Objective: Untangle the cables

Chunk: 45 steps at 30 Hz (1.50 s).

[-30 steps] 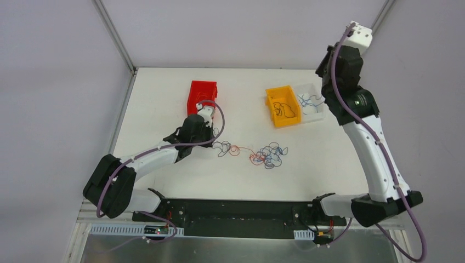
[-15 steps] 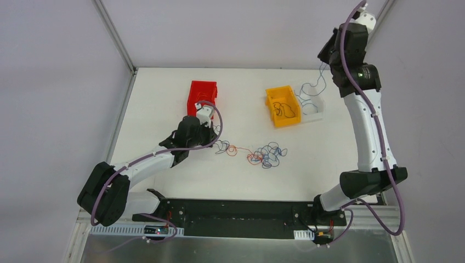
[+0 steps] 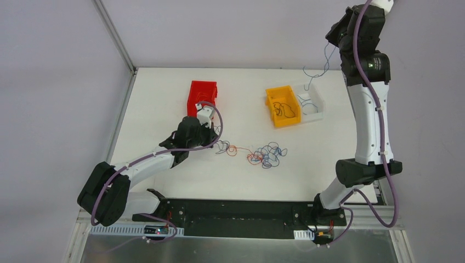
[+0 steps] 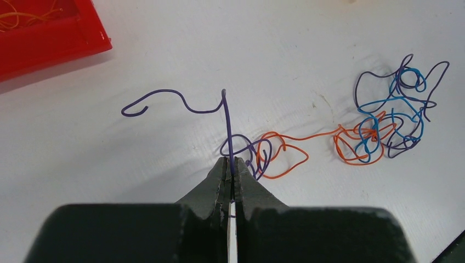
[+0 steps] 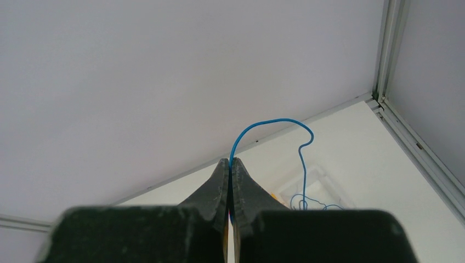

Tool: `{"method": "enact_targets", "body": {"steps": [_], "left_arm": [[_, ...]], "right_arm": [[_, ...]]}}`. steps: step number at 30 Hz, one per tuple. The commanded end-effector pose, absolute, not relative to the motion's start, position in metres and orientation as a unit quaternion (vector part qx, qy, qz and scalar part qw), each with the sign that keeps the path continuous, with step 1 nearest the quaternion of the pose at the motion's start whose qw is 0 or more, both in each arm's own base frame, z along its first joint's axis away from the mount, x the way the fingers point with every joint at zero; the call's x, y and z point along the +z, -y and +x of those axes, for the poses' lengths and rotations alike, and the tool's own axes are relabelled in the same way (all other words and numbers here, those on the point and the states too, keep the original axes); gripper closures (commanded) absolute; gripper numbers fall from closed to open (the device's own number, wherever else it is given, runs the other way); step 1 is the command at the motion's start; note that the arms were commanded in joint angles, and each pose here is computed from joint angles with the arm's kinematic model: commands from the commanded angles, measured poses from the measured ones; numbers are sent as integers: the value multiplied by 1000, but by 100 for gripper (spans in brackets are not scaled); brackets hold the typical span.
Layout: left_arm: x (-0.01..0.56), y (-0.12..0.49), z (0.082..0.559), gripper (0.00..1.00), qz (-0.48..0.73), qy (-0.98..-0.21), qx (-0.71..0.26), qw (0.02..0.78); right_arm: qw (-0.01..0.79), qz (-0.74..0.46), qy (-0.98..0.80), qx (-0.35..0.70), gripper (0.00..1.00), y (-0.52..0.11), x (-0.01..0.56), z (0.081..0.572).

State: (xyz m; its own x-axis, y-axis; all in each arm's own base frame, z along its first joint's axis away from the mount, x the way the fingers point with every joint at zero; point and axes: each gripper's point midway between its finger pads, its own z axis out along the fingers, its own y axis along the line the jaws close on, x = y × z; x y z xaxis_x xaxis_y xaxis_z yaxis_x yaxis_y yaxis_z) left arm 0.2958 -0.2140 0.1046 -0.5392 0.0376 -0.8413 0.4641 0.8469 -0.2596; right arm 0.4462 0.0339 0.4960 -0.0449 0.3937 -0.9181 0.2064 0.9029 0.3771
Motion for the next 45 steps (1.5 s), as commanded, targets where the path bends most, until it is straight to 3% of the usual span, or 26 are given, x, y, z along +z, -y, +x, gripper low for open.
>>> {"method": "enact_targets", "body": {"steps": [1, 10, 32, 45], "left_arm": [[116, 217, 301, 100, 156, -829, -247, 476], [116, 219, 301, 100, 159, -828, -249, 476], [116, 219, 300, 100, 162, -827, -249, 477], [120, 218, 299, 100, 162, -823, -249, 483]], "right_arm": [[676, 214, -700, 84, 100, -30, 518, 448], [667, 225, -706, 73, 100, -21, 501, 469], [522, 256, -812, 44, 100, -3, 310, 515], [487, 256, -835, -21, 100, 16, 257, 556]]}}
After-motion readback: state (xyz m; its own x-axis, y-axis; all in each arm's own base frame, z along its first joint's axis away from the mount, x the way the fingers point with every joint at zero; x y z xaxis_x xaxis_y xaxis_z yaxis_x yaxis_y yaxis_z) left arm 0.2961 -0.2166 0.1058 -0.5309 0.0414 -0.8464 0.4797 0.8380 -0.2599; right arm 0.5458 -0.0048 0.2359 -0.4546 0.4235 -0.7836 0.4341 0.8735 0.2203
